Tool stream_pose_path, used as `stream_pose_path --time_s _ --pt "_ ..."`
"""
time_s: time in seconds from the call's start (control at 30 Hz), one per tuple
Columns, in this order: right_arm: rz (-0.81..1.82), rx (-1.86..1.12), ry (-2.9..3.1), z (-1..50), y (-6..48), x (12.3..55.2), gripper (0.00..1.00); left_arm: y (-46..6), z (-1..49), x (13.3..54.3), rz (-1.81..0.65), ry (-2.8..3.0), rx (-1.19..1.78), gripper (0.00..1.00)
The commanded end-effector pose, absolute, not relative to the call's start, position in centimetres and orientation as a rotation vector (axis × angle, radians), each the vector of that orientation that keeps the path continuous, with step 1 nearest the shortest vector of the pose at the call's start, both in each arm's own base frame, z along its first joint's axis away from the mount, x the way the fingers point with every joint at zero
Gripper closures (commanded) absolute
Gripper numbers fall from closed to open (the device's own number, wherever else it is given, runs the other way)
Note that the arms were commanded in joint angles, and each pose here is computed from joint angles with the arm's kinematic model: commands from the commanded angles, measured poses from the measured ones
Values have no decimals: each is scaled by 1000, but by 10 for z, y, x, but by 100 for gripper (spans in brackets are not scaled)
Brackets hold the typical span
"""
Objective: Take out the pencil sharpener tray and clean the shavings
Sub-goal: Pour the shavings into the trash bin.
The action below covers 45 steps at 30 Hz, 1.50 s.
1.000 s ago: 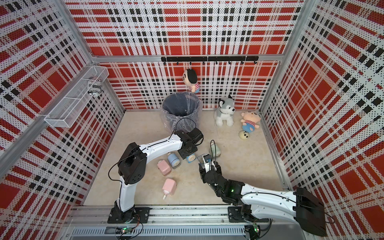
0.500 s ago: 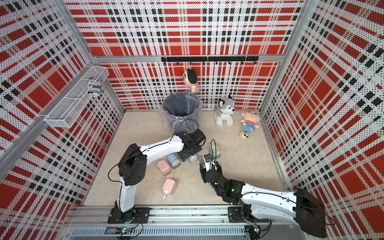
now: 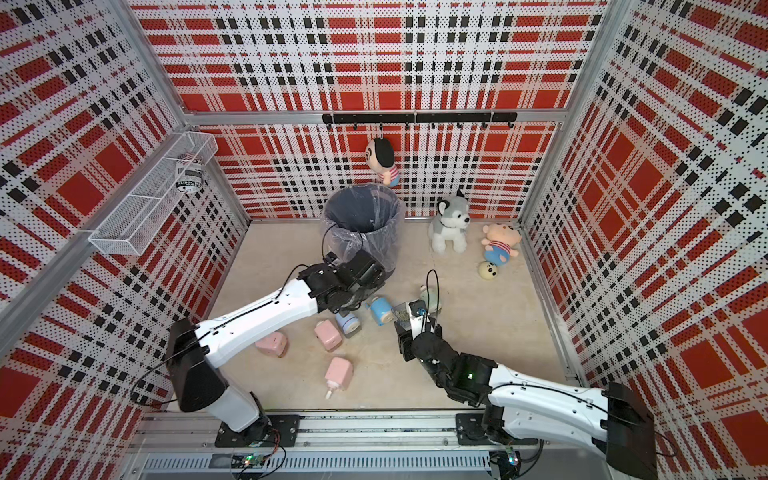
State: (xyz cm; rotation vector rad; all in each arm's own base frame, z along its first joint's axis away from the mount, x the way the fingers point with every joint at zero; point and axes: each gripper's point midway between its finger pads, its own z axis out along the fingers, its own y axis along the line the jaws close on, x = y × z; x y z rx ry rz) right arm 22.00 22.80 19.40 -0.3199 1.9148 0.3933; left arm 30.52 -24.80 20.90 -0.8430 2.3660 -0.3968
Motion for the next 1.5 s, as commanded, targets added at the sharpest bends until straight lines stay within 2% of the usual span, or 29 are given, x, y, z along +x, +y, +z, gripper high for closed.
stream_pose_path --time_s 0.0,0.2,0.43,0.73,1.07,1.47 --pt "410 -276 1920 212 231 224 54 -208 234 312 -370 2208 -837 2" --pt "421 -308 1896 246 254 235 55 -158 270 315 -442 1970 -743 2" --pt "461 -310 1912 287 282 262 58 -120 269 311 -519 1759 -653 2" --pt "491 -349 1900 338 327 309 58 -111 252 298 -529 1611 -477 2" --pt "542 -266 1949 354 358 382 58 -117 254 284 -532 1559 -330 2" --pt "808 154 2098 352 365 451 57 -123 249 285 -518 1575 -302 2"
